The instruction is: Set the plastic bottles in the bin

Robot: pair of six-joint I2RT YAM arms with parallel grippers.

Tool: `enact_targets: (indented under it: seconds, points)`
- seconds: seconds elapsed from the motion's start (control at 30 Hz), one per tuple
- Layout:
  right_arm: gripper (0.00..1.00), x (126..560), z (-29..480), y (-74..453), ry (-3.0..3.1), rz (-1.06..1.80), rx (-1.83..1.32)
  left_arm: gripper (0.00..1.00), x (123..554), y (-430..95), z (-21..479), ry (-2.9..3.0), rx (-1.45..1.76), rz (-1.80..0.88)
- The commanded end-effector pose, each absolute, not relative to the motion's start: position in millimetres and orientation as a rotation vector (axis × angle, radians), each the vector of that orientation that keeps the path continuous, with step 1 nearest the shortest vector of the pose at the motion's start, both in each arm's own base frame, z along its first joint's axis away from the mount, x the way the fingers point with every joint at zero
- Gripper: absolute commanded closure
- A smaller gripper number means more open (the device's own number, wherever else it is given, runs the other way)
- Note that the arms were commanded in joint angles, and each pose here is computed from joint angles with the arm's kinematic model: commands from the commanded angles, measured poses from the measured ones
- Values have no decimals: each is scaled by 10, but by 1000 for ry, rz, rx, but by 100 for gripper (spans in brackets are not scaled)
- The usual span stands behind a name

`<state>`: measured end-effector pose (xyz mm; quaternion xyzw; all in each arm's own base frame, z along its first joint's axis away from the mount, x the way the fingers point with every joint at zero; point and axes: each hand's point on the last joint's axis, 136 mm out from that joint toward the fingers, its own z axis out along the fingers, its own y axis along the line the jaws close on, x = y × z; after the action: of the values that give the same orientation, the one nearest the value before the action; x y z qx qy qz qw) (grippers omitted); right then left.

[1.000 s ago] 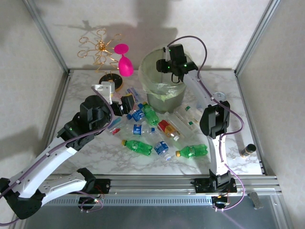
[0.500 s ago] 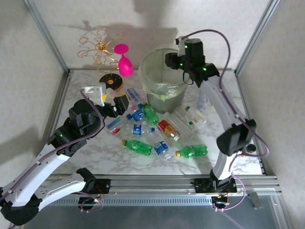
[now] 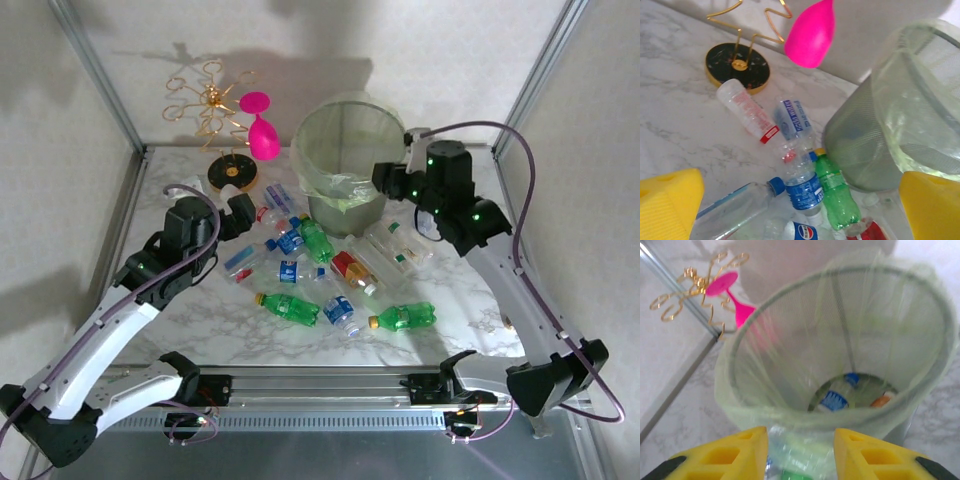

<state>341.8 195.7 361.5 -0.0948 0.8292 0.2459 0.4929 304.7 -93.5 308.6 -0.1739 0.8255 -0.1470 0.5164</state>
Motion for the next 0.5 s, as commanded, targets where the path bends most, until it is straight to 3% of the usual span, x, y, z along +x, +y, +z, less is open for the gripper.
enact_targets:
  seconds: [0.0,0.47]
  points:
    - [61,3106,3320,2115,2117,595,-316,0,3013,-837,2877,2026,-496,-369]
    - [57,1822,2177,3384,2293,423,-1072,0,2991,-591,2779,1999,-606,-370]
